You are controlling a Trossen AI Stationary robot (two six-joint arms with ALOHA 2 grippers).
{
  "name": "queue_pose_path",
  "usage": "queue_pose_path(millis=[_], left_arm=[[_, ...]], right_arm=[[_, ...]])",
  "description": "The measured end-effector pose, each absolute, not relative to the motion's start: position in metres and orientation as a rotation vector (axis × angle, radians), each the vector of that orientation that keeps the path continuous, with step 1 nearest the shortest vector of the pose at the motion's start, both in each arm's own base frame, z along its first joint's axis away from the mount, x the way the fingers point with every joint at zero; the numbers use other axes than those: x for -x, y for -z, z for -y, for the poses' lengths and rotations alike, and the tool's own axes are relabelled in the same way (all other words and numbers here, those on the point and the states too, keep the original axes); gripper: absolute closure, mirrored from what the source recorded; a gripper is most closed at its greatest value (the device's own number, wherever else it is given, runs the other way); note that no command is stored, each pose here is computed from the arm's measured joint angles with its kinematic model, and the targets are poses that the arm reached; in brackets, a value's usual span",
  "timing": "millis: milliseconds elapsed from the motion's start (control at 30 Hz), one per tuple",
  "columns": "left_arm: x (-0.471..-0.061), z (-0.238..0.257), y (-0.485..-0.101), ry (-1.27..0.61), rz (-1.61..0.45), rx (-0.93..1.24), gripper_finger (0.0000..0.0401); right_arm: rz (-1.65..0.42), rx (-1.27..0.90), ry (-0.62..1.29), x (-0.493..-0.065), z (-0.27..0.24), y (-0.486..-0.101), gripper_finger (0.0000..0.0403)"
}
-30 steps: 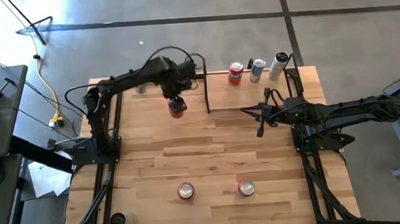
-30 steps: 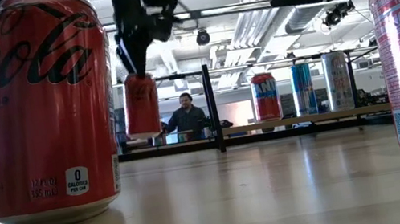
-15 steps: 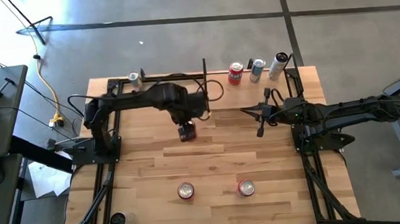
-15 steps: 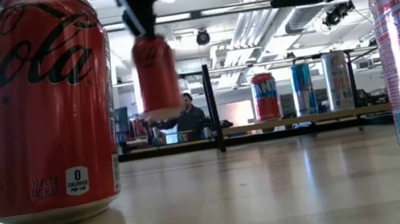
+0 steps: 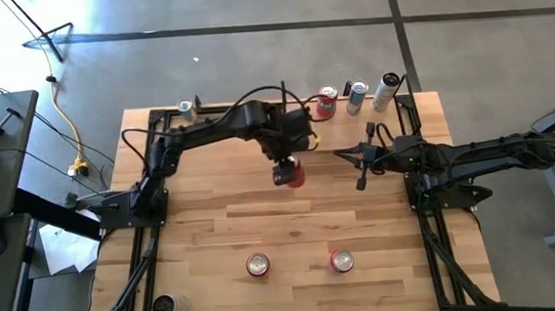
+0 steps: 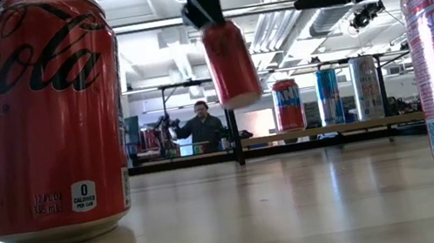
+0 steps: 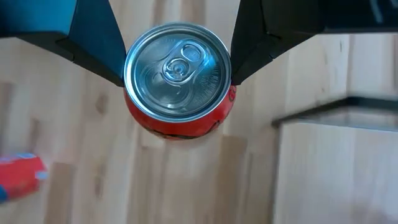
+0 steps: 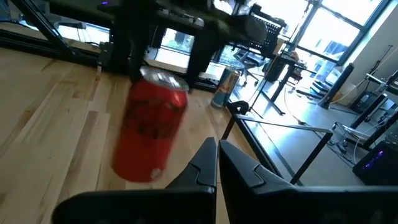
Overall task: Place canned beverage on shelf
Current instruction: Put the top red-black soda can on the shelf
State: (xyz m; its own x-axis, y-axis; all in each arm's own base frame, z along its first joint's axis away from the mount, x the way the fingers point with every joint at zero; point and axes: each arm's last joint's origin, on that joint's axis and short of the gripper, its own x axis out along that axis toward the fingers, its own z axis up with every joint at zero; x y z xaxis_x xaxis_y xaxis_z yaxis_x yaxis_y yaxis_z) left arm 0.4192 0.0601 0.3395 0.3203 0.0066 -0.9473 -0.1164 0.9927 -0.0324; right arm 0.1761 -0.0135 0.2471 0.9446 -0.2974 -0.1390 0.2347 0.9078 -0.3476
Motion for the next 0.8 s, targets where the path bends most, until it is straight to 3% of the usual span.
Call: queue_pose_path(millis=[167, 567, 800], left_arm=[[-0.424, -0.082, -0.327, -0.079, -1.259, 0.090, 0.0171], [-0.440, -0.097, -0.333, -0.067, -1.080, -0.038, 0.0171], [-0.437, -0.139, -0.338, -0.187, -0.996, -0.061, 0.0171]], right_arm=[[-0.212, 0.335, 0.273, -0.176, 0.014, -0.245, 0.0403], [-0.211, 0.333, 0.273, -0.176, 0.014, -0.245, 0.0403], [-0.211, 0.331, 0.273, -0.176, 0.014, -0.245, 0.0403]])
